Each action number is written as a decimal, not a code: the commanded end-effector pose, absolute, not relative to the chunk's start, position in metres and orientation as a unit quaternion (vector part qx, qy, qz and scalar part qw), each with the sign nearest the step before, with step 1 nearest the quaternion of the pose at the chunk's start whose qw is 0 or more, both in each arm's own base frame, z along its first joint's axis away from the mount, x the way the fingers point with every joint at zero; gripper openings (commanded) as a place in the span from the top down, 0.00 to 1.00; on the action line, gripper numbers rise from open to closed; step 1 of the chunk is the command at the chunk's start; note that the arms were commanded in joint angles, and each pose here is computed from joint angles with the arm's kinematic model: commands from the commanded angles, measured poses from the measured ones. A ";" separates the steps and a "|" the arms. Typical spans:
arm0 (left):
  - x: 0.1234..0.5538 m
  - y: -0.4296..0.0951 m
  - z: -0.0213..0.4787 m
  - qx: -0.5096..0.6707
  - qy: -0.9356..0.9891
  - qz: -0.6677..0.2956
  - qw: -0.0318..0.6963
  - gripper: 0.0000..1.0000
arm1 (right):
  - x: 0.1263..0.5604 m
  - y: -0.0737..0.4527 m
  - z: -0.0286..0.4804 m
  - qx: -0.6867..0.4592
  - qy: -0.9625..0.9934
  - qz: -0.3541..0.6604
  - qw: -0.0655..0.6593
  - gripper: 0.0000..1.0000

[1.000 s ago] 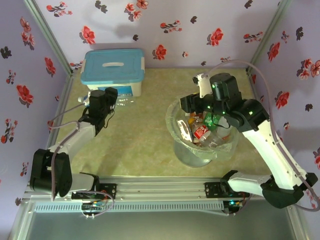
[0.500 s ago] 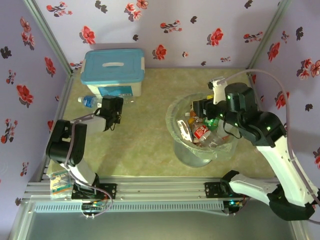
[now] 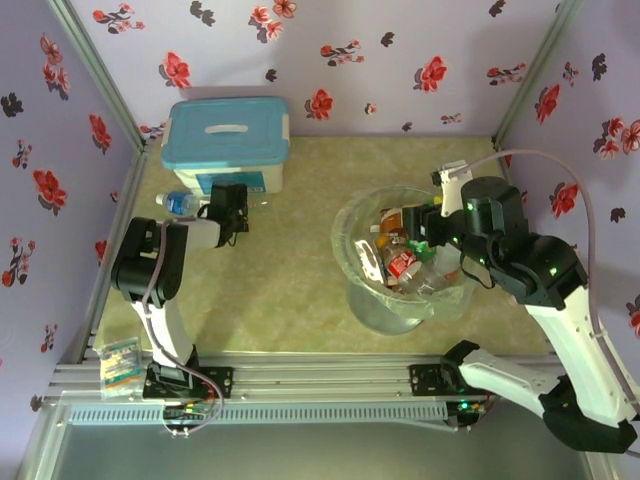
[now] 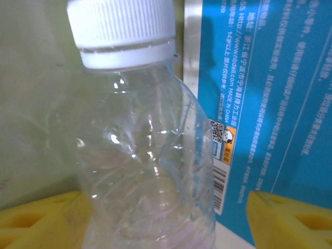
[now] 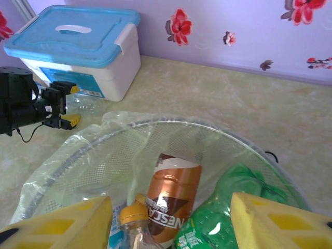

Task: Put the plastic bottles in the bin

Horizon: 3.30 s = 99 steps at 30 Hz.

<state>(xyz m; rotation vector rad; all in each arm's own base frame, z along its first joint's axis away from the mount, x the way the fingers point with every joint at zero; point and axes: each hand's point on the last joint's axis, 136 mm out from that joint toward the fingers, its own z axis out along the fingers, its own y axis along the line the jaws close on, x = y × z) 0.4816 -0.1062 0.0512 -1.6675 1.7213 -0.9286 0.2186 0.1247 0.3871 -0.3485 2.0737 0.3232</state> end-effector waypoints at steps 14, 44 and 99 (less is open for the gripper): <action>0.482 -0.099 0.031 -0.665 0.601 -0.351 0.271 0.52 | 0.217 0.107 0.389 -0.134 0.851 0.096 0.499 0.38; 0.351 -0.191 0.323 -0.178 0.767 -0.464 0.405 0.52 | 0.257 0.234 0.422 -0.278 0.815 0.254 0.441 0.38; 0.319 -0.286 0.407 -0.024 0.684 -0.624 0.378 0.19 | 0.289 0.262 0.432 -0.240 0.765 0.484 0.352 0.53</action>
